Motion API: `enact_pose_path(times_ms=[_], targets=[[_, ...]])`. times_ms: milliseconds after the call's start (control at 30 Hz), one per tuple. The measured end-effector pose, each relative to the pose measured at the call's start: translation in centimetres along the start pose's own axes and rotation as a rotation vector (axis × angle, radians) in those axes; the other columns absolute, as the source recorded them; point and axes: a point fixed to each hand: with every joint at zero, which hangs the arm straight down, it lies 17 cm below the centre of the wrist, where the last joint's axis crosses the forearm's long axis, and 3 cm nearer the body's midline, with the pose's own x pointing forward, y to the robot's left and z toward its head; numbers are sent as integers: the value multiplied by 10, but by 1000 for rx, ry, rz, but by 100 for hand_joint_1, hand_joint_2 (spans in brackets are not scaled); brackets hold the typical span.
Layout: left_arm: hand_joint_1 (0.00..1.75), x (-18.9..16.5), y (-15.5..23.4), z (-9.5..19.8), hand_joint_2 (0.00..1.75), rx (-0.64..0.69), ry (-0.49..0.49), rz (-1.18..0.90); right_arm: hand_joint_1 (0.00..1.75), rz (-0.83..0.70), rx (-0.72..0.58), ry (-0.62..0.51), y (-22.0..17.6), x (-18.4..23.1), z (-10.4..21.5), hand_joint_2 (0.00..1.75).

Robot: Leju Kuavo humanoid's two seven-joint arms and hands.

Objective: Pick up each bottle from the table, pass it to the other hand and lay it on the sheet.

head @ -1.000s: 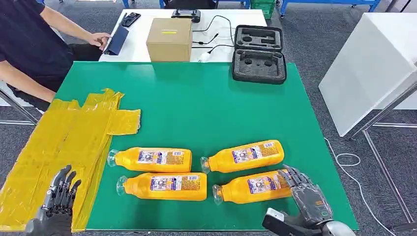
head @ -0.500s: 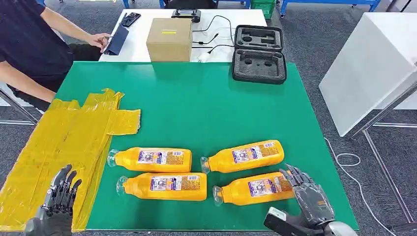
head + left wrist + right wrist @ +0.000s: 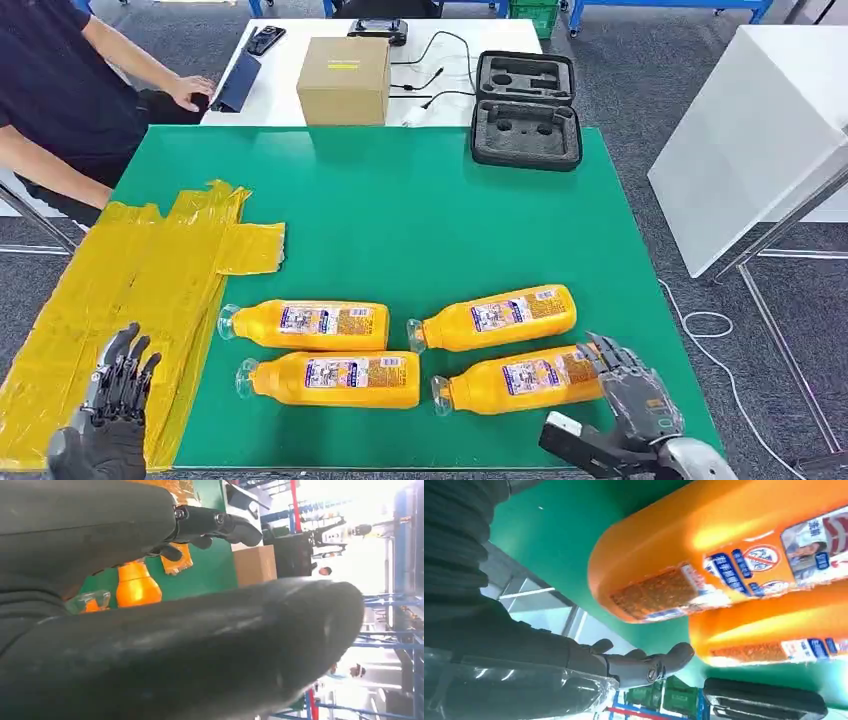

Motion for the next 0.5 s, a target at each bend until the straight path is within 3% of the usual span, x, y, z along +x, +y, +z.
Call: enact_pose_path(times_ms=[200, 500], targets=[[0, -1, -2, -1, 0, -10, 0, 11, 0, 17, 33, -16, 8, -1, -17, 175], [0, -3, -5, 0, 0, -21, -1, 8, 0, 52, 51, -18, 16, 1, -17, 175]])
